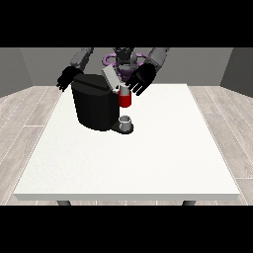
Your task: Insert the coffee pod into the coffee machine and close the lid
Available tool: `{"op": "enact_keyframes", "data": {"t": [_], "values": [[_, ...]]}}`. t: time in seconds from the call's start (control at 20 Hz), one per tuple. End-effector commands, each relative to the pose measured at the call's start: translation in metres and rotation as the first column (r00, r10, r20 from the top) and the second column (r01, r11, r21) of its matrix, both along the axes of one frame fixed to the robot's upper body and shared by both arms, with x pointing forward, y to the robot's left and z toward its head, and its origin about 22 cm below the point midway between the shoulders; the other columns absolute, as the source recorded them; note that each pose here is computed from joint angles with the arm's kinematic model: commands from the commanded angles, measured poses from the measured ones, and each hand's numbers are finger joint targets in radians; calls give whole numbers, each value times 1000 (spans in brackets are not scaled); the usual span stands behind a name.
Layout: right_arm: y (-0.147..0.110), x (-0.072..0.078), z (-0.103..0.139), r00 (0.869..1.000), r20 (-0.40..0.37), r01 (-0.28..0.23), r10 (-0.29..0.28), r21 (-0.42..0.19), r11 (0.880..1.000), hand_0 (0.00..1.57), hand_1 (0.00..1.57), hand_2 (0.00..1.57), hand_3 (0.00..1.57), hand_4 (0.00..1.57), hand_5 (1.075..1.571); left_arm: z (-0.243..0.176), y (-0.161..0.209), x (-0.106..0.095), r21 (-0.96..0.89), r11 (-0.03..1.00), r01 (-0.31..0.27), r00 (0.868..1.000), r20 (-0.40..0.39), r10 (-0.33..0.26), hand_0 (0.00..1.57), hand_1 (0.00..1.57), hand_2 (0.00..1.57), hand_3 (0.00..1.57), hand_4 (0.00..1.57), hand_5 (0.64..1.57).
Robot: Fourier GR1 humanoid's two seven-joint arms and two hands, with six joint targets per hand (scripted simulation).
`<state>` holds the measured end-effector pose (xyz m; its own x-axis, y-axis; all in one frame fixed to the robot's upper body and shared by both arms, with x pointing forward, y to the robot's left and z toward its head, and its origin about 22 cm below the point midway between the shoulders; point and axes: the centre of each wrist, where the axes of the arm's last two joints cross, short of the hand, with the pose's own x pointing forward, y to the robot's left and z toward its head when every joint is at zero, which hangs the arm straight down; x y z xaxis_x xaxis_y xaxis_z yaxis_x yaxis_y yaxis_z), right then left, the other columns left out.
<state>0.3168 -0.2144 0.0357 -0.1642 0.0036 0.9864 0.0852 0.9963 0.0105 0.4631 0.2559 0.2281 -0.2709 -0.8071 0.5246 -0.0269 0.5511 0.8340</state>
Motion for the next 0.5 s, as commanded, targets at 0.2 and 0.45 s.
{"op": "enact_keyframes", "data": {"t": [0.2,0.45], "values": [[3,-4,-5,1000,8,-1,1,3,1000,0,0,0,0,403,1571,-8,-8,2,0,1000,2,1000,-21,-2,1230,1230,1274,1180,481,1571],[-3,1,3,1000,-7,8,-8,-2,1000,0,0,0,0,380,1571,-5,-3,2,1,1000,-12,1000,-23,12,1211,1211,1239,1123,460,1571]]}}
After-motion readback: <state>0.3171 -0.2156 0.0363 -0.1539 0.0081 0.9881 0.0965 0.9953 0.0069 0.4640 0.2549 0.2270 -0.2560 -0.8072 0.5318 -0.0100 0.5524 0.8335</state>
